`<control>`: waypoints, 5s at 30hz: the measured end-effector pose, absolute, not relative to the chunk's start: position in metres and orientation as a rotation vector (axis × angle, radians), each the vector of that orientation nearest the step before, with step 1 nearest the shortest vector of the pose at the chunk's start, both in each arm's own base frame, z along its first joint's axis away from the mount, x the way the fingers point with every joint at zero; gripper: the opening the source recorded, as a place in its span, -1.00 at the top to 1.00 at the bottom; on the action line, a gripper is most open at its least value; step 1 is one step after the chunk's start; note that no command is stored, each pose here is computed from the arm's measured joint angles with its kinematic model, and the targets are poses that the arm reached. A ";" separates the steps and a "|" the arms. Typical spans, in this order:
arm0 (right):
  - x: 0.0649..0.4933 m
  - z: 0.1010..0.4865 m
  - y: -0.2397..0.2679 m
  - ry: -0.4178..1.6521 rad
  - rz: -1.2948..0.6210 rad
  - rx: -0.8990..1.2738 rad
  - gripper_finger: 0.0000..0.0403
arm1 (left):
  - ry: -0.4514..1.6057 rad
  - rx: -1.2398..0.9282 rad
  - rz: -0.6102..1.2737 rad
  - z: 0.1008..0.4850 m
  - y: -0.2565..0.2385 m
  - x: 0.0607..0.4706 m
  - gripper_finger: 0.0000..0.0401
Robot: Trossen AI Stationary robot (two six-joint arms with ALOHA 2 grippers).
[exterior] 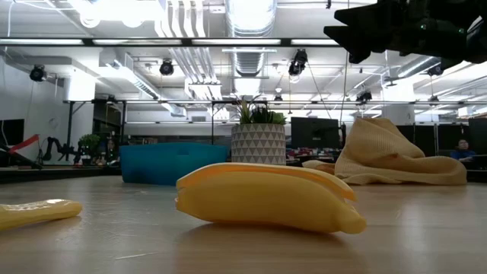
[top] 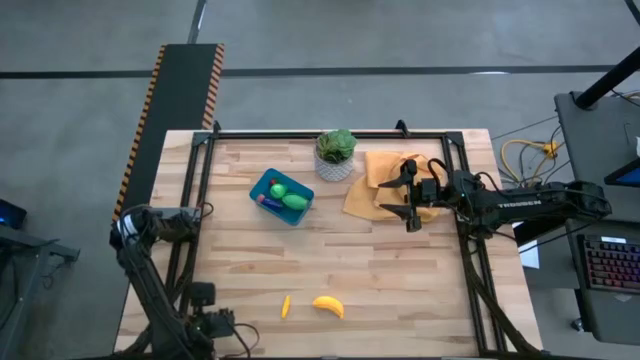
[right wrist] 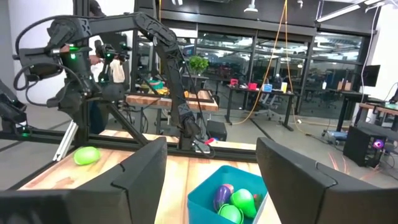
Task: Pick and placing Produce into tupperware
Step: Put the green melon into the blue bin
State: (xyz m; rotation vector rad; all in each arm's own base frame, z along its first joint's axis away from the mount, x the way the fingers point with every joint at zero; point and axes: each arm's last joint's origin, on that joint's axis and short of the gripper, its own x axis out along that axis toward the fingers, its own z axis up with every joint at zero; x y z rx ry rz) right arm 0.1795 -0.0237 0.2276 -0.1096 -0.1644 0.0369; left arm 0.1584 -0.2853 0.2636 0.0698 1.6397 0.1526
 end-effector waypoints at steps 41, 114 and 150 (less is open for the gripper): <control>0.180 0.227 -0.024 -0.157 0.037 -0.109 -0.21 | 1.559 0.070 -0.030 0.182 -0.292 0.149 -0.57; 0.180 0.225 -0.024 -0.140 0.038 -0.105 -0.19 | 1.347 0.022 0.061 0.180 -0.285 0.158 -0.04; 0.180 0.224 -0.024 -0.129 0.039 -0.097 -0.21 | 0.437 0.169 0.211 0.287 -0.245 0.169 -0.04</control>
